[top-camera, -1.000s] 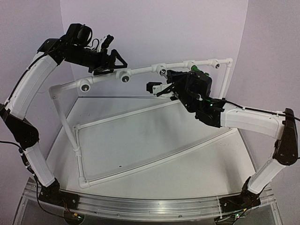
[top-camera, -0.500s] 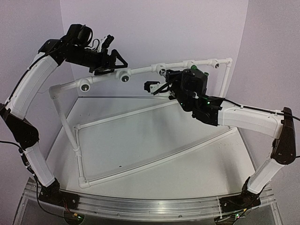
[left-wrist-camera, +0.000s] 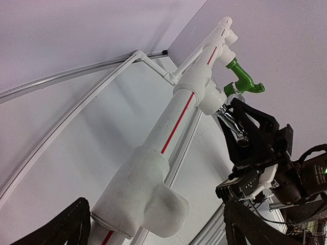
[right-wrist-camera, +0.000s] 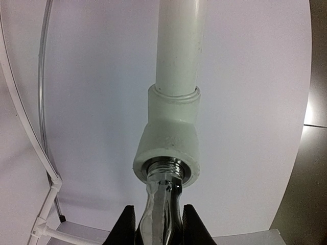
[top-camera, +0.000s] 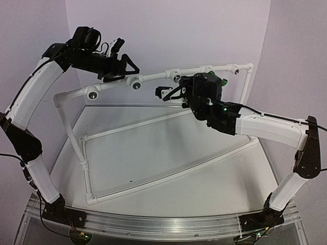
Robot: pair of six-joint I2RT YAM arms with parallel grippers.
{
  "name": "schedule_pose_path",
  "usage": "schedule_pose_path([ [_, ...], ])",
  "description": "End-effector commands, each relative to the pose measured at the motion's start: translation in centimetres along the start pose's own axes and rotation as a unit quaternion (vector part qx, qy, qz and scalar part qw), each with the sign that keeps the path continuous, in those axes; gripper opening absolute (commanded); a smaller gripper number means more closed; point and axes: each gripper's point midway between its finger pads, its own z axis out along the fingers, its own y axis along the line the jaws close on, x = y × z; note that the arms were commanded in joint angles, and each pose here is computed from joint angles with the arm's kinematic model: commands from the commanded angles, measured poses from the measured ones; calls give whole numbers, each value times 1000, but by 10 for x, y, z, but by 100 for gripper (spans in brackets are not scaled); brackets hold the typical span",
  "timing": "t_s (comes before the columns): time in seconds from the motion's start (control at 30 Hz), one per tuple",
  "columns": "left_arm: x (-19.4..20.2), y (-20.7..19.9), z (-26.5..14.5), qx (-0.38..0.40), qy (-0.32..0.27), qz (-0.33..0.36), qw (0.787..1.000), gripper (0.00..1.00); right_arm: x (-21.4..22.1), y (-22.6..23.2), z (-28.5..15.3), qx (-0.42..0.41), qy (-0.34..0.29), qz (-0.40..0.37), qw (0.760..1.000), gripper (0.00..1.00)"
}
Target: Install the water faucets
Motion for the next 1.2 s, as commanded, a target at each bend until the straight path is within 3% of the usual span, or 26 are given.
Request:
schedule_pose_path([
  [0.0,0,-10,-5,17,-3,3,1000,90,-18,-37,-2,35,-31,80,996,0],
  [0.57,0,-10,-10,12,-7,-5,1000,89,-23,-26,2,19,-36,185,982,0],
  [1.17,-2,-11,-10,13,-13,-14,1000,90,-25,-35,11,-11,-50,337,940,0],
])
